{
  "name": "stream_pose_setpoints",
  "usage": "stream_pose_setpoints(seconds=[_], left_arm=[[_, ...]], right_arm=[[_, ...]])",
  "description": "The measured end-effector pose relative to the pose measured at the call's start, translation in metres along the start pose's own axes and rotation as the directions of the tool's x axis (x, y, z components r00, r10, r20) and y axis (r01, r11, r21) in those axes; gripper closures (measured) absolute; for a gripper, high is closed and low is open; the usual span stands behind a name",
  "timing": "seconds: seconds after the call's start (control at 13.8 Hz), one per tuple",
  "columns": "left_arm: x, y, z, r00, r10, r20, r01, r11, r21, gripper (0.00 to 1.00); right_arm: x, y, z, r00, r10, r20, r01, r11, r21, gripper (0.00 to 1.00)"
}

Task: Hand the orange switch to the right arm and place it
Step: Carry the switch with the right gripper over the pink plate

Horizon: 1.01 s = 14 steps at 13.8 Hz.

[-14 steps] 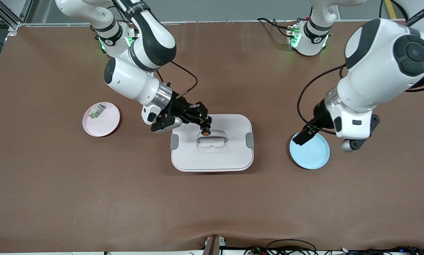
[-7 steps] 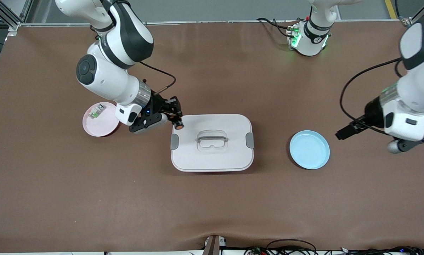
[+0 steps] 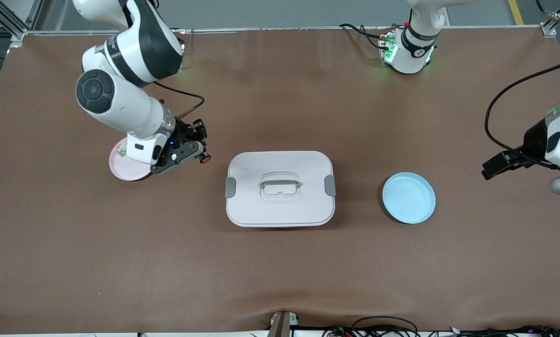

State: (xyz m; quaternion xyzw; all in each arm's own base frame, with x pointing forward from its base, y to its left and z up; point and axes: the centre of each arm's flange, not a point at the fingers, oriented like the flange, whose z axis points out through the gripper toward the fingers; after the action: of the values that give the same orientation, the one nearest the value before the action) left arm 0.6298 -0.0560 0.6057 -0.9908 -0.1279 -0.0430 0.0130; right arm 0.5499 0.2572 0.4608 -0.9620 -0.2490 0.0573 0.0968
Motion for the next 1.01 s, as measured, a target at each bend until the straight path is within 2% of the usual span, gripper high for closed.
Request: stream_pose_setpoints(seconds=[0.29, 0.65, 0.8, 1.01], left_arm=[[0.001, -0.013, -0.003, 1.000, 0.006, 0.006, -0.006, 1.000, 0.007, 0.00], [-0.030, -0.008, -0.022, 0.994, 0.106, 0.011, -0.106, 0.994, 0.022, 0.00], [-0.045, -0.021, -0.030, 0.990, 0.142, 0.018, -0.142, 0.990, 0.013, 0.00], [-0.061, -0.036, -0.041, 0.987, 0.157, 0.018, -0.157, 0.988, 0.012, 0.00]], right_arm=[[-0.014, 0.033, -0.010, 0.981, -0.184, 0.051, 0.186, 0.982, -0.019, 0.57], [-0.044, 0.067, -0.018, 0.947, -0.308, 0.094, 0.314, 0.948, -0.052, 0.57], [-0.056, 0.076, -0.013, 0.932, -0.350, 0.092, 0.356, 0.933, -0.061, 0.57], [-0.081, 0.103, 0.005, 0.905, -0.422, 0.057, 0.425, 0.902, -0.075, 0.57]])
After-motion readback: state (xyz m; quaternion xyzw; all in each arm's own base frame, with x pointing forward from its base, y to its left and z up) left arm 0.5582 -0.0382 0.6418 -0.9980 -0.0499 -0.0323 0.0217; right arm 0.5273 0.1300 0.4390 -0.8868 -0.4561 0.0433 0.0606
